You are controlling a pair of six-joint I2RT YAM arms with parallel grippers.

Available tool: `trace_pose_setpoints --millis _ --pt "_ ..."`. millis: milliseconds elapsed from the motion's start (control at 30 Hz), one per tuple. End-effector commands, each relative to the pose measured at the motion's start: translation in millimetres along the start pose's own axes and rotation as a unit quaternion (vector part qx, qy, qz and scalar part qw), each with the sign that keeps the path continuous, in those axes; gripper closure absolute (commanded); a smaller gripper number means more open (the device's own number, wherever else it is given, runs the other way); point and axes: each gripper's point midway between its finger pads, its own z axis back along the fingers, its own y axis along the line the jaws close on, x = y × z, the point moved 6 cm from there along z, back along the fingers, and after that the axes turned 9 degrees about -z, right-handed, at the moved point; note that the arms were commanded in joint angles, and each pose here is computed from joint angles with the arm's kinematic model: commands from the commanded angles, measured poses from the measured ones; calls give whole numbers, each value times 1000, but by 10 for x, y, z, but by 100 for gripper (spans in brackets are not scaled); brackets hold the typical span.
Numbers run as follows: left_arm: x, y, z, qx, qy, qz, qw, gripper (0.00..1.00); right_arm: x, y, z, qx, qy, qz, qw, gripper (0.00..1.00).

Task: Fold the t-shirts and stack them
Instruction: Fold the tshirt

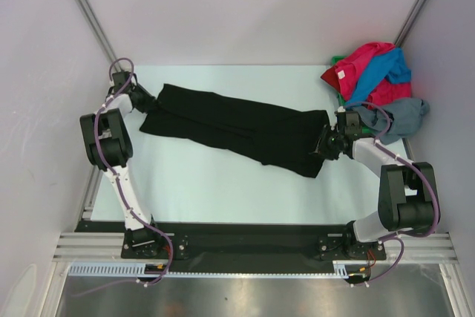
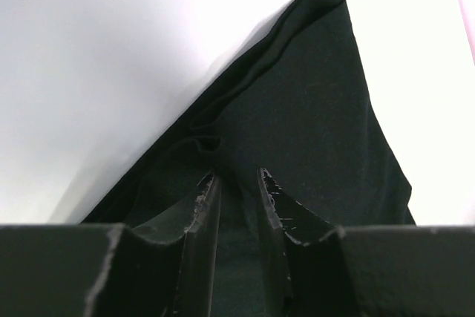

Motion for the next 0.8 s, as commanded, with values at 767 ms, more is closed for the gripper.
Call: trace_pose_setpoints --millis 767 --pt "196 -258 203 -27 -34 -31 999 99 22 -28 61 0 -18 9 1000 79"
